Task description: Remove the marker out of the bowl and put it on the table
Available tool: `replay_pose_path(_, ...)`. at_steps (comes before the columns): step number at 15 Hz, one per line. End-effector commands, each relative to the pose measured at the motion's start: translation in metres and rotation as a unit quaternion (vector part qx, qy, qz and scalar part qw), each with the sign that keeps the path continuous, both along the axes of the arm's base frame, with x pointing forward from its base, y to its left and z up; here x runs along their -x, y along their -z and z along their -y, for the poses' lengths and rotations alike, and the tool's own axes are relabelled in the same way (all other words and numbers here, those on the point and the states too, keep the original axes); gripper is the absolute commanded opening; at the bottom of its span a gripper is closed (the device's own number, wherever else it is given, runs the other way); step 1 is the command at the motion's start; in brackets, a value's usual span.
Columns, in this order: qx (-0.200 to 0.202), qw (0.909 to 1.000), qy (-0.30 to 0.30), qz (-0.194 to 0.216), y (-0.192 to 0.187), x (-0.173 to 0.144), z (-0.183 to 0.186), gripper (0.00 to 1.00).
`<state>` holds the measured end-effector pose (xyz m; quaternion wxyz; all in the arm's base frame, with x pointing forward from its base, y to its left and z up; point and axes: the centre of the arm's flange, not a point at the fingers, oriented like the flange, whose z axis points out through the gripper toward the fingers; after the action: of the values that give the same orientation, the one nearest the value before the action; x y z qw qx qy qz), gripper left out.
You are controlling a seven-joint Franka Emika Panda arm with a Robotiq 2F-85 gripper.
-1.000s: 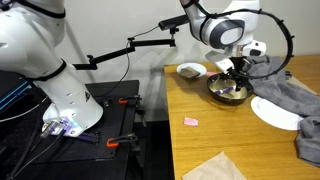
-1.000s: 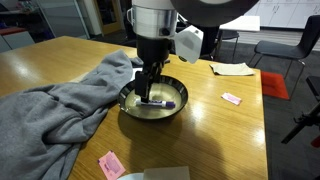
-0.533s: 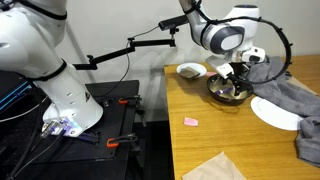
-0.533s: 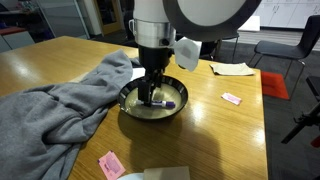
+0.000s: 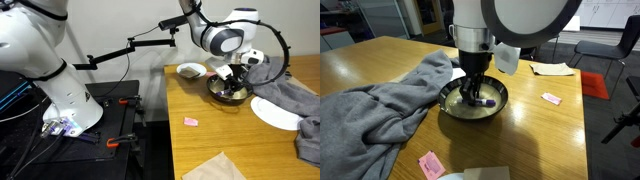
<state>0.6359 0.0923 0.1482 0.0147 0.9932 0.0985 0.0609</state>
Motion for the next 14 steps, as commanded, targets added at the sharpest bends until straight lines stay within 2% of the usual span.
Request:
replay_pose_path(1,0.013,0.9999,0.005,-0.003,-0.004,-0.008,-0.005,0.09)
replay_pose_path(2,0.013,0.9999,0.006,-0.003,-0.006,-0.007,-0.005,0.01)
replay_pose_path(3,0.011,0.9999,0.006,0.0,-0.009,-0.006,-0.006,0.01)
replay_pose_path(4,0.006,0.9999,0.009,0.004,-0.018,-0.002,-0.007,0.05)
replay_pose_path(7,-0.007,0.9997,0.016,0.02,-0.049,0.01,-0.009,0.05)
replay_pose_path(11,-0.02,0.9971,0.045,0.058,-0.113,0.03,-0.014,0.05)
replay_pose_path(14,-0.019,0.9902,0.102,0.093,-0.162,0.052,-0.012,0.05)
